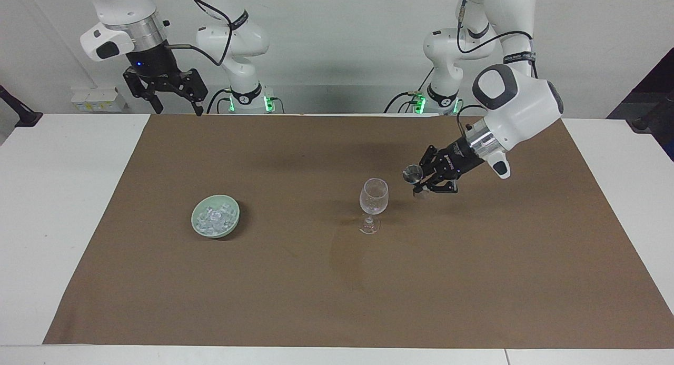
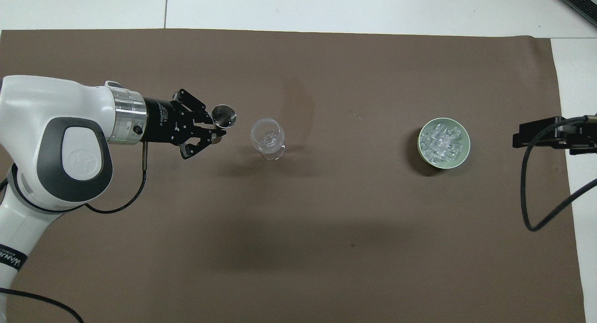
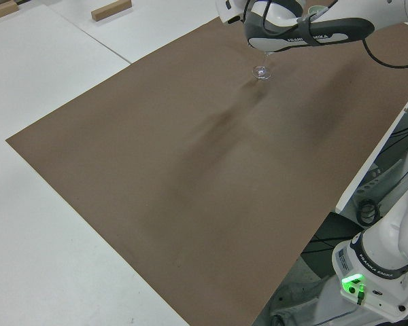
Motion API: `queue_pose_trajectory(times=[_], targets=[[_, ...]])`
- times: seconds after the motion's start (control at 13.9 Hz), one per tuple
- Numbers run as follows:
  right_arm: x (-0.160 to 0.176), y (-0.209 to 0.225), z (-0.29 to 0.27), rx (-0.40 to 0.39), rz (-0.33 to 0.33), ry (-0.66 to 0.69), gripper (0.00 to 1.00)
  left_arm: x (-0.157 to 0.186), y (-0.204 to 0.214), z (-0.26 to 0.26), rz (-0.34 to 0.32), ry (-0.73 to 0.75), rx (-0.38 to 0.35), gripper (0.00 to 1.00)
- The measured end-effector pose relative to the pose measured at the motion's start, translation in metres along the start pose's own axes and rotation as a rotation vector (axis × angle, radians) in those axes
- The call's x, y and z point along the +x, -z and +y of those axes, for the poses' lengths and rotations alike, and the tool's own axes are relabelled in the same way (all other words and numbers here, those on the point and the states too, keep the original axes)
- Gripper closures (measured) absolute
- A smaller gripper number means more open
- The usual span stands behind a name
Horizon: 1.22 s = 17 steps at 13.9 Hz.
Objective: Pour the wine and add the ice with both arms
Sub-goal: 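Lift the dark cup with the left gripper and carry it over the glass, then tilt the dark cup with the left gripper to pour into the glass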
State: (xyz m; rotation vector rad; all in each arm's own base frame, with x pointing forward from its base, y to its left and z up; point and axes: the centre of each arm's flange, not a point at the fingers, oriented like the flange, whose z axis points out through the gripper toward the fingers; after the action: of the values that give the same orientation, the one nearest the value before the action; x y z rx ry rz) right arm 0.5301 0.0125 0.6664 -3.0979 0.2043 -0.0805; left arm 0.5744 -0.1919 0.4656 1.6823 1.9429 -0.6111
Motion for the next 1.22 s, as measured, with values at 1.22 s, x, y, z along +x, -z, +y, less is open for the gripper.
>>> queue_pose_trajectory(times=[1.22], targets=[[0.0,0.0,0.0,0.0,0.0,0.0,0.0,-0.058,-0.032,-0.03,0.259,-0.211,-0.098,0.78]])
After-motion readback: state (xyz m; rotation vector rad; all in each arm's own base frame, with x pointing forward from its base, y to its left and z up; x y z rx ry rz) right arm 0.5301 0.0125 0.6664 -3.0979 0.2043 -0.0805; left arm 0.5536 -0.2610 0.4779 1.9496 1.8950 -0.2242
